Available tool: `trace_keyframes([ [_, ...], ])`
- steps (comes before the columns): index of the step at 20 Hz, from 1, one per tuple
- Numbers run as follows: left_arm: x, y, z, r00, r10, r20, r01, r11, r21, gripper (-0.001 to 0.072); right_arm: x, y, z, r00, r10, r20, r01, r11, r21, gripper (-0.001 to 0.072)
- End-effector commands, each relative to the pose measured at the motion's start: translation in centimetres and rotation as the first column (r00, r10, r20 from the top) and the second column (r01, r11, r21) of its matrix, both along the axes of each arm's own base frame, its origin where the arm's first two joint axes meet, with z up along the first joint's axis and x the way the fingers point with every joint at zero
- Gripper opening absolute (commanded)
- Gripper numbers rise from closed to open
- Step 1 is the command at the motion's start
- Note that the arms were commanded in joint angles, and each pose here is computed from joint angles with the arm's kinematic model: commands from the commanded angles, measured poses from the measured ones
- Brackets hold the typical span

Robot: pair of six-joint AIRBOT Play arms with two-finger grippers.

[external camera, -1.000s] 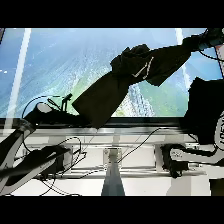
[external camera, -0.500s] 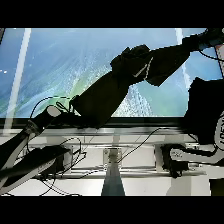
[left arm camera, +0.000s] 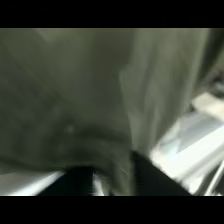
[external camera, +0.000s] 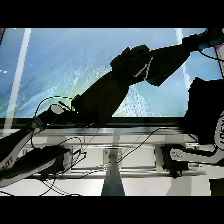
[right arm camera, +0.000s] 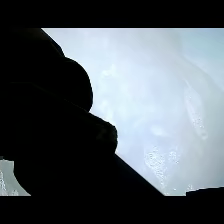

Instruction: Fold the clothes and pants, and hang the long-sleeved shirts on hangers.

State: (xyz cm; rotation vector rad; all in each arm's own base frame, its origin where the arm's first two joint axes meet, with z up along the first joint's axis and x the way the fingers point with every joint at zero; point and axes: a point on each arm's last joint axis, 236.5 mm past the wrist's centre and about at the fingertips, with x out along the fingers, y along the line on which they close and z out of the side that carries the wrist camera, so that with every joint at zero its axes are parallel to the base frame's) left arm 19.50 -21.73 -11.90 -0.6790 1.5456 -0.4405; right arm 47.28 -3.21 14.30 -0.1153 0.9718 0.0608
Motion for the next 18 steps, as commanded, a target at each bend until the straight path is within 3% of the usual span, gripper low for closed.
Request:
trace_keyframes([
  [1, 4.5, -0.3, 0.6, 0.996, 0.081, 0.048, -0.08, 0.997, -0.022, 0.0044, -0.1, 0.0, 0.2, 1.0, 0.0, 0.005, 0.0, 1.0, 0.001, 0.0031],
  [4, 12.0, 1.8, 4.9, 0.962, 0.088, 0.257, -0.086, 0.996, -0.02, 0.0017, 0.8, 0.0, 1.5, 0.998, -0.002, 0.062, 0.002, 1.0, -0.001, 0.0031],
  [7, 21.6, 9.3, 12.7, 0.86, 0.195, 0.471, -0.219, 0.976, -0.003, 0.0016, 2.8, 0.3, 5.1, 0.979, -0.014, 0.202, 0.01, 1.0, 0.022, 0.0031],
  [10, 29.2, 20.7, 25.1, 0.634, 0.373, 0.678, -0.46, 0.886, -0.057, 0.0015, 4.6, 0.1, 11.0, 0.921, -0.105, 0.376, 0.071, 0.992, 0.102, 0.003],
  [13, 30.4, 30.6, 38.8, 0.347, 0.409, 0.844, -0.602, 0.787, -0.134, 0.0015, 5.2, -0.1, 18.0, 0.825, -0.137, 0.548, 0.073, 0.988, 0.137, 0.003],
  [15, 29.1, 34.5, 44.8, 0.215, 0.382, 0.899, -0.649, 0.744, -0.161, 0.0015, 4.9, -0.2, 21.0, 0.78, -0.135, 0.611, 0.067, 0.989, 0.132, 0.003],
  [17, 27.8, 37.0, 46.9, 0.172, 0.376, 0.911, -0.68, 0.714, -0.167, 0.0015, 4.2, -0.8, 21.5, 0.782, -0.134, 0.609, 0.089, 0.991, 0.104, 0.0029],
  [18, 27.1, 37.9, 46.1, 0.199, 0.375, 0.905, -0.691, 0.709, -0.142, 0.0016, 3.5, -1.8, 20.1, 0.814, -0.165, 0.556, 0.129, 0.986, 0.103, 0.0029],
])
